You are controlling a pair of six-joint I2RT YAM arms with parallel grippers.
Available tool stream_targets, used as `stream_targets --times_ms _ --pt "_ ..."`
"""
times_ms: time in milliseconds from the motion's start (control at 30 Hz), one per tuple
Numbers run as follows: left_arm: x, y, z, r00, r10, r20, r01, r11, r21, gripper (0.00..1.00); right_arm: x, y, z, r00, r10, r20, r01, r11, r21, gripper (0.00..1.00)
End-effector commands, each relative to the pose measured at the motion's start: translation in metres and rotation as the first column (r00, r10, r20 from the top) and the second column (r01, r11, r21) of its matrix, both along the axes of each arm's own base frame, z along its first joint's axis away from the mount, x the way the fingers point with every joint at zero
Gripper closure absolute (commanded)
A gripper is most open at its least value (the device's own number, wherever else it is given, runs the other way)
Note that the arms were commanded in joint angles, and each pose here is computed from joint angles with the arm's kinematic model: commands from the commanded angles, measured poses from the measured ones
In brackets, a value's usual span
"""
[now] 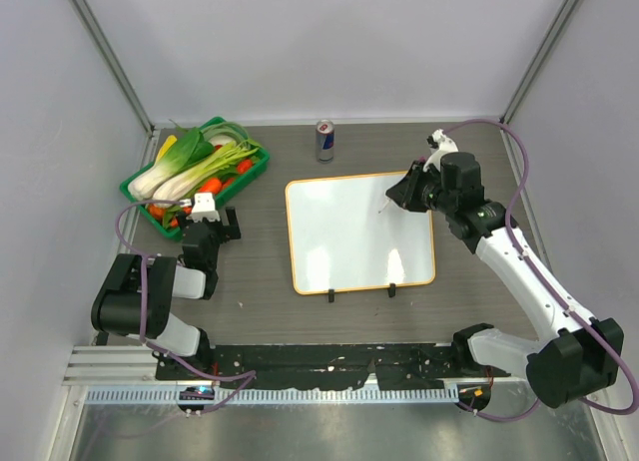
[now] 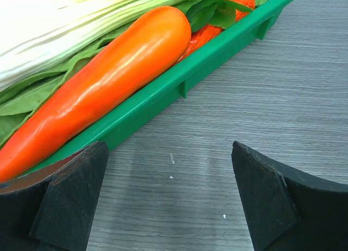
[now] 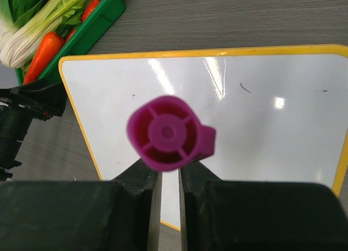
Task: Write a sentence on the whiteboard
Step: Pick up the whiteboard from the center of the board.
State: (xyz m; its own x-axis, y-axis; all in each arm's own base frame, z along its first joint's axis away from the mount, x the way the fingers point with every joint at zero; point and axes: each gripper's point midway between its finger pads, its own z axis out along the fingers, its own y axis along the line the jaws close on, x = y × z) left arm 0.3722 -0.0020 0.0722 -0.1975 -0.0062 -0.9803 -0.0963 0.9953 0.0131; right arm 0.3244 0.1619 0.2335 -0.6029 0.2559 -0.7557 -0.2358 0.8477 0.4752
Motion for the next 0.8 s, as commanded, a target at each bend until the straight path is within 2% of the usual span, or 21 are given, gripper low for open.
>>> stream_targets --times_ms 0,400,467,567,633,667,700,767 --pt "0.009 0.003 0.021 0.998 0.003 0.065 -0.004 1.0 0.009 0.0 0.008 0.002 0.035 0.996 -0.008 0.094 0.004 0.999 0.044 0.99" --pt "0.01 0.004 0.021 0.998 0.006 0.067 -0.007 1.0 0.007 0.0 0.005 0.003 0.04 0.995 -0.004 0.1 -0.001 0.998 0.055 0.98" --pt "0.012 0.013 0.021 0.995 0.074 0.062 -0.073 0.997 -0.017 0.0 0.003 0.003 0.048 0.993 0.0 0.117 -0.007 0.998 0.06 0.99" --pt "0.01 0.017 0.03 0.991 0.091 0.094 -0.09 0.996 -0.02 0.0 0.002 0.0 0.053 0.991 -0.014 0.131 0.007 0.998 0.056 0.99" --pt "0.014 0.02 0.043 0.991 0.117 0.066 -0.115 0.993 -0.028 0.0 -0.001 -0.001 0.056 0.99 -0.01 0.142 0.003 0.999 0.054 0.99" --pt "0.012 0.018 0.037 0.993 0.115 -0.037 -0.116 0.993 -0.009 0.0 -0.001 -0.001 0.057 0.99 -0.013 0.14 0.006 0.999 0.053 0.99" --pt "0.017 0.018 0.053 0.989 0.133 -0.064 -0.135 0.991 -0.025 0.0 0.0 -0.002 0.056 0.99 -0.012 0.14 0.006 0.999 0.048 0.98" --pt "0.013 0.024 0.073 0.958 0.232 -0.171 -0.253 0.961 -0.11 0.0 -0.001 -0.003 0.058 0.989 -0.012 0.147 0.006 0.999 0.045 0.99"
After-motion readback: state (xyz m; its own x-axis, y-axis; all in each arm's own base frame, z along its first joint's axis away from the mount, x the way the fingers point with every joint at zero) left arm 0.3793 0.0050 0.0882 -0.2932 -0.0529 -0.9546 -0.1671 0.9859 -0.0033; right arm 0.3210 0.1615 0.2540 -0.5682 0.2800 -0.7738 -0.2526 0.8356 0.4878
